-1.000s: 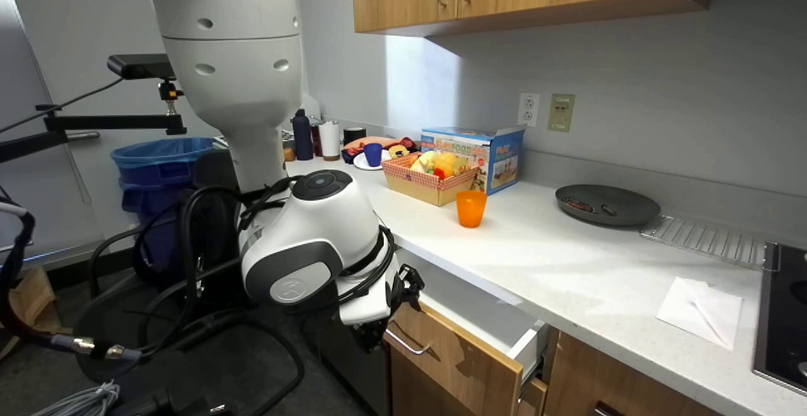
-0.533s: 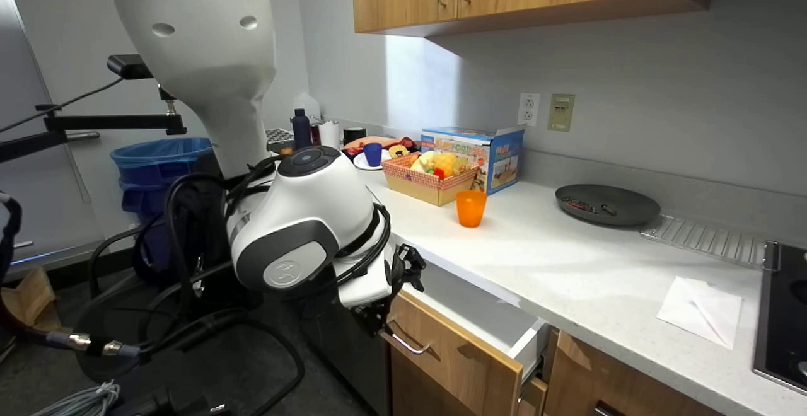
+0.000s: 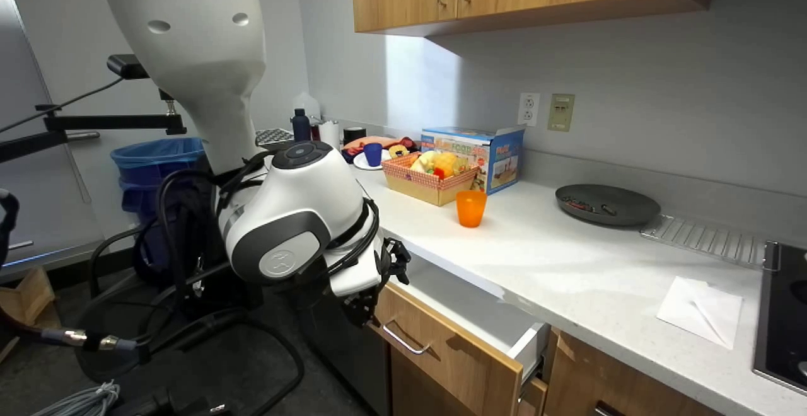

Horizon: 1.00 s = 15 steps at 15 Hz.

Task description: Open the drawer

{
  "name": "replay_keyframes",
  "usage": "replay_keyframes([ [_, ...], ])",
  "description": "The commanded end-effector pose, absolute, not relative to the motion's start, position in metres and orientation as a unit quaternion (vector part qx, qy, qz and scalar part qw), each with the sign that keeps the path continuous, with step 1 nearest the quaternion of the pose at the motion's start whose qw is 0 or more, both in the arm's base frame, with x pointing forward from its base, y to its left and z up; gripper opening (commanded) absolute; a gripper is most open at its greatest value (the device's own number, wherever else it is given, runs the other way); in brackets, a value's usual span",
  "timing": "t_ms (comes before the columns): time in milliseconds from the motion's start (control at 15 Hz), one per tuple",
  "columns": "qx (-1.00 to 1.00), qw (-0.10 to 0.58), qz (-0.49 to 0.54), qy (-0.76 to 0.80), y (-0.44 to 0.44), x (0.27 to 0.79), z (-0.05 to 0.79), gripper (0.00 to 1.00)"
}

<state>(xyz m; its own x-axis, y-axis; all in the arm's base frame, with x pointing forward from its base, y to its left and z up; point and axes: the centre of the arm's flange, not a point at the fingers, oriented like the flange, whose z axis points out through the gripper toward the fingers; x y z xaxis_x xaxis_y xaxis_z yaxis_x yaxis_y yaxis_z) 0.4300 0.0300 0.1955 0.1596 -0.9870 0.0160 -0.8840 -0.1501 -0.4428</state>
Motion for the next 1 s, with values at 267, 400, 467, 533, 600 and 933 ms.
replay_keyframes([
  [267, -0.763, 0.173, -0.148, 0.606, 0.081, 0.453, 0.184, 1.00],
  [400, -0.764, 0.169, -0.154, 0.604, 0.087, 0.461, 0.185, 1.00],
  [467, -0.765, 0.165, -0.151, 0.604, 0.086, 0.464, 0.186, 1.00],
  [533, -0.765, 0.174, -0.152, 0.601, 0.077, 0.448, 0.188, 1.00],
  [600, -0.764, 0.172, -0.150, 0.603, 0.077, 0.451, 0.187, 1.00],
  [933, -0.763, 0.170, -0.150, 0.605, 0.077, 0.454, 0.185, 1.00],
])
